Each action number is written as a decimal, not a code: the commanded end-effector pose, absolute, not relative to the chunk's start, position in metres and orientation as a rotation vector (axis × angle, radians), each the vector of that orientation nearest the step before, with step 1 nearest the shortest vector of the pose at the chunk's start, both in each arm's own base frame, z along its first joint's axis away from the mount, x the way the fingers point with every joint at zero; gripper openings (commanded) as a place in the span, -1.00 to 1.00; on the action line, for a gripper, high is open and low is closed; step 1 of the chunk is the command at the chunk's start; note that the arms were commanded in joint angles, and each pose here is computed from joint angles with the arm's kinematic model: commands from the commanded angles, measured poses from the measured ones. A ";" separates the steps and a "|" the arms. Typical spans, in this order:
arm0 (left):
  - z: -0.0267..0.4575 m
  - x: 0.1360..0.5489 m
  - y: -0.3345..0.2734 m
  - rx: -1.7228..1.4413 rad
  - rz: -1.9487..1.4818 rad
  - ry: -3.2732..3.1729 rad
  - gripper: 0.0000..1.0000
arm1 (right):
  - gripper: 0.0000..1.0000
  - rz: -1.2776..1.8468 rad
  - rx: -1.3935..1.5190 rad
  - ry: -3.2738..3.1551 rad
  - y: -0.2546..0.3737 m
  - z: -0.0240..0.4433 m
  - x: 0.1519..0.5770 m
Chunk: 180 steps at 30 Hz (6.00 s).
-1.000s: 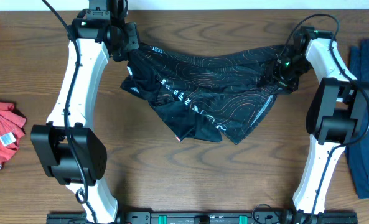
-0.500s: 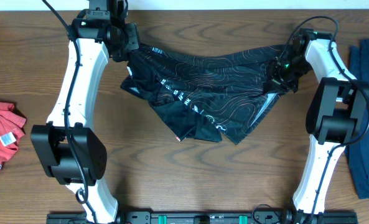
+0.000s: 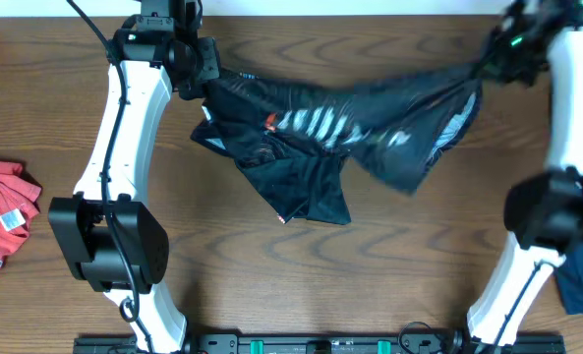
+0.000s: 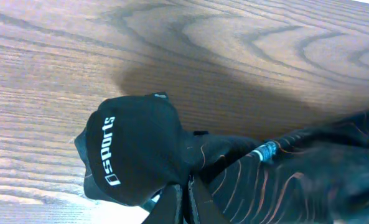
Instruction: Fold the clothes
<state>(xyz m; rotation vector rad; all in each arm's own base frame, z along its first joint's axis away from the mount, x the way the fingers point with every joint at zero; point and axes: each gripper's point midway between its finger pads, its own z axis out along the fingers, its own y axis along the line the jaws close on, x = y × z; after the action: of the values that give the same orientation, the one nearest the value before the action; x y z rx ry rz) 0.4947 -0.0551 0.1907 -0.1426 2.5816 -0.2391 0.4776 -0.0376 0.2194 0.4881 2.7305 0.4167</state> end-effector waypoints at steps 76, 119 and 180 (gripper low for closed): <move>0.546 0.421 -0.038 -0.078 -0.336 1.632 -0.88 | -0.97 0.739 0.243 1.811 -0.062 0.508 0.476; 0.140 0.556 -0.102 -0.139 -0.706 2.579 -0.88 | -0.98 0.600 0.295 2.587 -0.013 0.205 0.492; 0.040 0.544 -0.152 -0.156 -0.523 2.770 -0.88 | -0.98 0.656 0.257 2.583 -0.005 0.208 0.490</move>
<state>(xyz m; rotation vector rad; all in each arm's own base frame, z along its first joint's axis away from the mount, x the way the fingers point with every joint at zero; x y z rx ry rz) 0.5445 -0.1538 0.0441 -0.1235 2.7606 -0.5279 0.4912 -0.0124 0.2047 0.2951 2.5887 0.6338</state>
